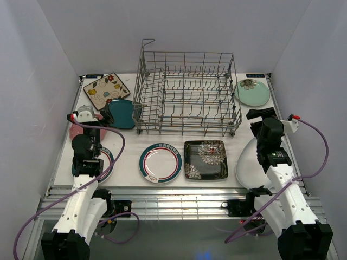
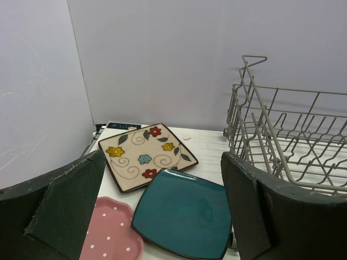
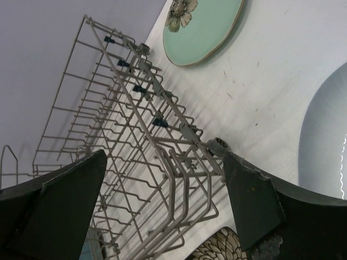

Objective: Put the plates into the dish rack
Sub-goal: Pick up the plate from the corner of the board.

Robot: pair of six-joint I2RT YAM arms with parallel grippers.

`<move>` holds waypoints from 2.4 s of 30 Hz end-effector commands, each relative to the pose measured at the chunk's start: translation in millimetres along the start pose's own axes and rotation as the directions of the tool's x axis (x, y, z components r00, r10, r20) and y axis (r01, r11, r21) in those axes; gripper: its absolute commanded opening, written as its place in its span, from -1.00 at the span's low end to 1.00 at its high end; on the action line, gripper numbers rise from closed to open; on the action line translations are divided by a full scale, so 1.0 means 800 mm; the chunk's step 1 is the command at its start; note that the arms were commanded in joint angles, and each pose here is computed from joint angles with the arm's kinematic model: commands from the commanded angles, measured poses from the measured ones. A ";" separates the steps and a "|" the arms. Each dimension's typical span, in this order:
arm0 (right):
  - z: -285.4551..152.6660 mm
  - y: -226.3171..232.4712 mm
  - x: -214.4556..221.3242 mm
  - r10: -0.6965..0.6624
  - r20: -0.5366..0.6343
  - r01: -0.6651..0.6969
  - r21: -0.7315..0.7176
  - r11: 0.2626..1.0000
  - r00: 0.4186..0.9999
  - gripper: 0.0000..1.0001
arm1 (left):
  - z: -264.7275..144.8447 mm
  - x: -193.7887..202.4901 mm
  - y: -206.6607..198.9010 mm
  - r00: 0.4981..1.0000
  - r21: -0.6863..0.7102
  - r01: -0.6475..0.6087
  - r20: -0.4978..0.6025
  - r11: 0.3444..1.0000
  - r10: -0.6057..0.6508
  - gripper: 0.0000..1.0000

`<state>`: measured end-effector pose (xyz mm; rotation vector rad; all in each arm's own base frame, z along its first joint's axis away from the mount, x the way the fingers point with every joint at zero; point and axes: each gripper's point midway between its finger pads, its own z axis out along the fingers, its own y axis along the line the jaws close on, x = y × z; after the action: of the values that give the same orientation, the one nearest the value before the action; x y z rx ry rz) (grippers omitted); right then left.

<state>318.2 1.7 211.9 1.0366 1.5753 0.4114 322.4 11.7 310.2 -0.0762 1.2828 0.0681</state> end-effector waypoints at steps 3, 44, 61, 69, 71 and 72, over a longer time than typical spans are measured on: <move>0.022 0.015 -0.050 0.165 0.039 -0.165 -0.006 0.986 0.986 0.88 | -0.006 -0.013 -0.001 0.999 0.010 -0.001 0.040 1.000 0.000 0.96; 0.266 -0.047 -0.019 0.234 -0.150 -0.238 -0.008 0.971 0.961 0.79 | -0.006 -0.009 -0.007 0.999 0.039 -0.004 0.033 0.999 0.003 0.96; 0.326 -0.061 -0.004 0.201 -0.162 -0.209 -0.033 0.977 0.966 0.43 | -0.008 -0.008 -0.015 0.999 0.076 -0.005 0.034 0.997 0.003 0.96; 0.344 -0.077 0.011 0.228 -0.181 -0.234 -0.011 0.972 0.957 0.39 | -0.005 -0.003 -0.016 1.000 0.079 -0.006 0.021 0.997 0.005 0.96; 0.348 -0.080 0.015 0.239 -0.184 -0.244 -0.004 0.970 0.953 0.40 | -0.006 -0.003 -0.016 1.000 0.079 -0.005 0.022 0.997 0.003 0.96; 0.348 -0.082 0.016 0.241 -0.184 -0.246 -0.001 0.969 0.953 0.40 | -0.005 -0.003 -0.017 1.000 0.081 -0.005 0.021 0.997 0.003 0.96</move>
<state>534.0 -94.1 57.2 1.2461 1.6637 0.6774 319.6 0.6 309.3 -0.0204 1.2774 0.0268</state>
